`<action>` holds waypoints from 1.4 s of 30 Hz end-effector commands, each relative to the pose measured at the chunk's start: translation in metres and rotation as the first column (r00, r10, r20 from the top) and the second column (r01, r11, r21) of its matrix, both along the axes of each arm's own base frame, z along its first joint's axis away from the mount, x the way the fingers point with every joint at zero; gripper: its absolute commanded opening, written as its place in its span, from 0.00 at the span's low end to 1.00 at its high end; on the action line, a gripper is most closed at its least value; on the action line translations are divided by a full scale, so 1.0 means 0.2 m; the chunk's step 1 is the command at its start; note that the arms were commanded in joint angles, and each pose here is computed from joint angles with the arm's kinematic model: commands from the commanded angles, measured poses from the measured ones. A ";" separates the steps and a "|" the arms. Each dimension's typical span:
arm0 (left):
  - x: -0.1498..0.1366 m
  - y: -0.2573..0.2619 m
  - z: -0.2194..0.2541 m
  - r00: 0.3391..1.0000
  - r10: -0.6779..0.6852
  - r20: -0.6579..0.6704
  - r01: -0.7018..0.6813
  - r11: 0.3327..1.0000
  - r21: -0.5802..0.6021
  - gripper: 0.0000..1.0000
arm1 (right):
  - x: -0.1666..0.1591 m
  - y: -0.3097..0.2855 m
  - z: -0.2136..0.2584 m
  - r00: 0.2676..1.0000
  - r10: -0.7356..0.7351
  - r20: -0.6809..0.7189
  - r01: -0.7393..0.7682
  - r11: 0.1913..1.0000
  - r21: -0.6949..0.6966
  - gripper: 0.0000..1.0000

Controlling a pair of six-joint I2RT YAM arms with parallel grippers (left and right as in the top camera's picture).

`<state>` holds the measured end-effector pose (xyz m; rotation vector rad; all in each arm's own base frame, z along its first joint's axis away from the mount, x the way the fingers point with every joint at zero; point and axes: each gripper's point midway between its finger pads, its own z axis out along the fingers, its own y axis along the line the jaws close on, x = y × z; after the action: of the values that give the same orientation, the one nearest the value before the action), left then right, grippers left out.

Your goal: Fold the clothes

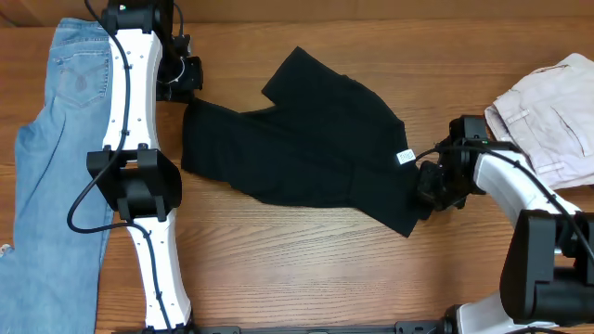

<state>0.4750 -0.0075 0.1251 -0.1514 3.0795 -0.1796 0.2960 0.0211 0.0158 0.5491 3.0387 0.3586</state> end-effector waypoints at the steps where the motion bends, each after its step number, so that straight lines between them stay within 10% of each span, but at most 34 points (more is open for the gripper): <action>1: 0.02 0.00 0.18 0.995 0.012 0.096 -0.013 1.000 0.011 0.04 | 0.22 -0.03 0.28 0.987 0.006 0.158 -0.002 1.000 -0.024 0.04; 9: -0.02 0.00 0.71 0.929 0.010 0.371 -0.017 1.000 0.016 0.04 | 0.44 -0.09 1.18 0.903 0.060 0.426 -0.011 0.993 -0.116 0.04; 20: -0.33 0.05 1.39 0.747 0.037 0.664 -0.087 0.995 0.042 0.04 | 0.21 -0.12 1.97 0.762 0.087 0.642 0.039 0.983 -0.180 0.04; 35: -0.89 0.04 1.90 0.520 0.075 0.851 -0.116 0.993 -0.017 0.04 | -0.25 -0.09 2.36 0.578 0.098 0.810 0.086 0.980 -0.180 0.04; 42: -0.69 0.05 1.79 0.576 0.076 0.814 -0.129 0.992 -0.002 0.04 | 0.03 -0.11 2.22 0.660 0.094 0.745 0.065 0.981 -0.182 0.04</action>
<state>0.2994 -0.0004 0.5073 -0.1515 2.0478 -0.1259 0.2584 0.0050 0.4864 0.2343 2.1208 0.2235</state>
